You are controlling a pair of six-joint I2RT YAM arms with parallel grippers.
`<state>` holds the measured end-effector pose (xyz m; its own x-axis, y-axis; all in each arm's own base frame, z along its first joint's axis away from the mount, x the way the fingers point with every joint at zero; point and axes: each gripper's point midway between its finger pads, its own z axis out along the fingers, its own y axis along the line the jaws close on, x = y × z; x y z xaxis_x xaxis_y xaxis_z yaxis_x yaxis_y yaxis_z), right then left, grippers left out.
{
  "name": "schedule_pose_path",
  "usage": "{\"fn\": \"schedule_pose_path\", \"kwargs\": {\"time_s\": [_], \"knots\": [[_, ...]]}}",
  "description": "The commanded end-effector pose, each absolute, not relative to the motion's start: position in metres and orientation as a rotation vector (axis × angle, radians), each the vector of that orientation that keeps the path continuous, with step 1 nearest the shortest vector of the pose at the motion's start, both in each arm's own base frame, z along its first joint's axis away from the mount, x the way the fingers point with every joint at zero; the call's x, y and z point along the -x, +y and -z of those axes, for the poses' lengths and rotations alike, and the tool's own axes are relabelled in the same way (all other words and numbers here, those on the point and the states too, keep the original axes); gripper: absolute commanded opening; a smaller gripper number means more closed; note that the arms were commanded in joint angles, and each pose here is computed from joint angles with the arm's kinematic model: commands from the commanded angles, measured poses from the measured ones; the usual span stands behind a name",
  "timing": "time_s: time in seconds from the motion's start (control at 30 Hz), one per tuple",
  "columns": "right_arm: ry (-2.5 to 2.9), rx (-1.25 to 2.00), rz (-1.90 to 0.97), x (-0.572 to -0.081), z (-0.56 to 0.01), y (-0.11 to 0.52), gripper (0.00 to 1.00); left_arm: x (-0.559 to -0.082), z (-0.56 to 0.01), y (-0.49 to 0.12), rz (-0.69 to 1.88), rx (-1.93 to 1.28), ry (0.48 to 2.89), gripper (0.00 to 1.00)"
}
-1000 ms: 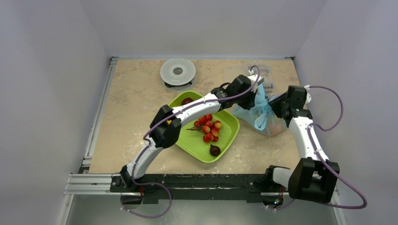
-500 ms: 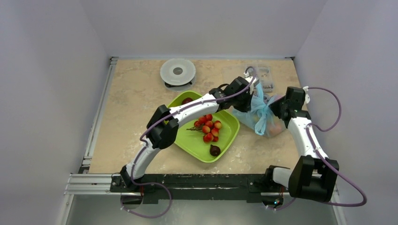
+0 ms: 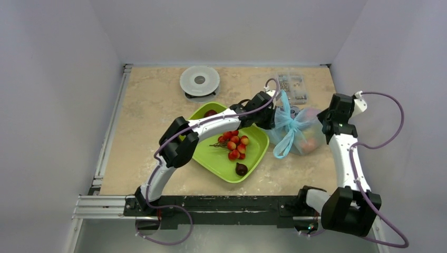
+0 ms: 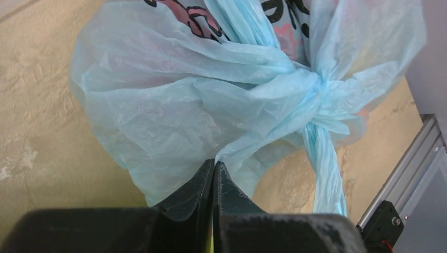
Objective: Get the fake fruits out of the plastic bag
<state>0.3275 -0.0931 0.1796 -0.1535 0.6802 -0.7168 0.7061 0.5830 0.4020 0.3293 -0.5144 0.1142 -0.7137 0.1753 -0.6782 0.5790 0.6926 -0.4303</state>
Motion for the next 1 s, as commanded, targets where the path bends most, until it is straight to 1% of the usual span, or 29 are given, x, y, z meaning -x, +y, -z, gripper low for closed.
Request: {"fn": "schedule_pose_path", "kwargs": {"time_s": [0.0, 0.1, 0.17, 0.2, 0.23, 0.3, 0.4, 0.5, 0.6, 0.8, 0.83, 0.87, 0.9, 0.97], "knots": [[1.935, -0.928, -0.011, -0.325, -0.202, -0.076, 0.01, -0.338, -0.175, -0.518, 0.994, -0.501, 2.146, 0.00], [2.042, -0.899, -0.171, -0.316, -0.190, -0.044, 0.28, -0.333, -0.177, -0.523, 1.029, -0.520, 2.154, 0.00], [2.070, -0.900, -0.298, -0.310, -0.183, -0.024, 0.40, -0.331, -0.178, -0.525, 1.051, -0.515, 2.157, 0.00], [2.080, -0.906, -0.379, -0.307, -0.179, -0.012, 0.44, -0.330, -0.178, -0.526, 1.064, -0.516, 2.157, 0.00], [2.079, -0.916, -0.459, -0.306, -0.178, -0.001, 0.45, -0.328, -0.178, -0.527, 1.074, -0.519, 2.158, 0.00], [2.064, -0.961, -0.555, -0.305, -0.173, 0.012, 0.51, -0.327, -0.178, -0.528, 1.084, -0.517, 2.163, 0.00], [2.022, -1.050, -0.570, -0.311, -0.167, 0.009, 0.60, -0.324, -0.178, -0.529, 1.094, -0.526, 2.167, 0.00], [2.022, -1.157, -0.571, -0.313, -0.156, 0.007, 0.62, -0.323, -0.180, -0.527, 1.091, -0.540, 2.168, 0.00], [1.995, -1.247, -0.582, -0.316, -0.144, 0.006, 0.62, -0.320, -0.181, -0.528, 1.098, -0.550, 2.167, 0.00], [1.886, -1.295, -0.466, -0.326, -0.140, -0.019, 0.55, -0.314, -0.179, -0.527, 1.091, -0.578, 2.171, 0.00], [1.886, -1.294, -0.462, -0.327, -0.139, -0.020, 0.51, -0.314, -0.178, -0.526, 1.084, -0.579, 2.175, 0.00], [1.879, -1.310, -0.442, -0.327, -0.137, -0.024, 0.43, -0.314, -0.176, -0.524, 1.076, -0.583, 2.179, 0.00], [1.874, -1.323, -0.429, -0.327, -0.134, -0.026, 0.37, -0.314, -0.174, -0.523, 1.070, -0.584, 2.183, 0.00], [1.851, -1.336, -0.411, -0.327, -0.133, -0.032, 0.36, -0.313, -0.174, -0.520, 1.060, -0.588, 2.182, 0.00]]}}
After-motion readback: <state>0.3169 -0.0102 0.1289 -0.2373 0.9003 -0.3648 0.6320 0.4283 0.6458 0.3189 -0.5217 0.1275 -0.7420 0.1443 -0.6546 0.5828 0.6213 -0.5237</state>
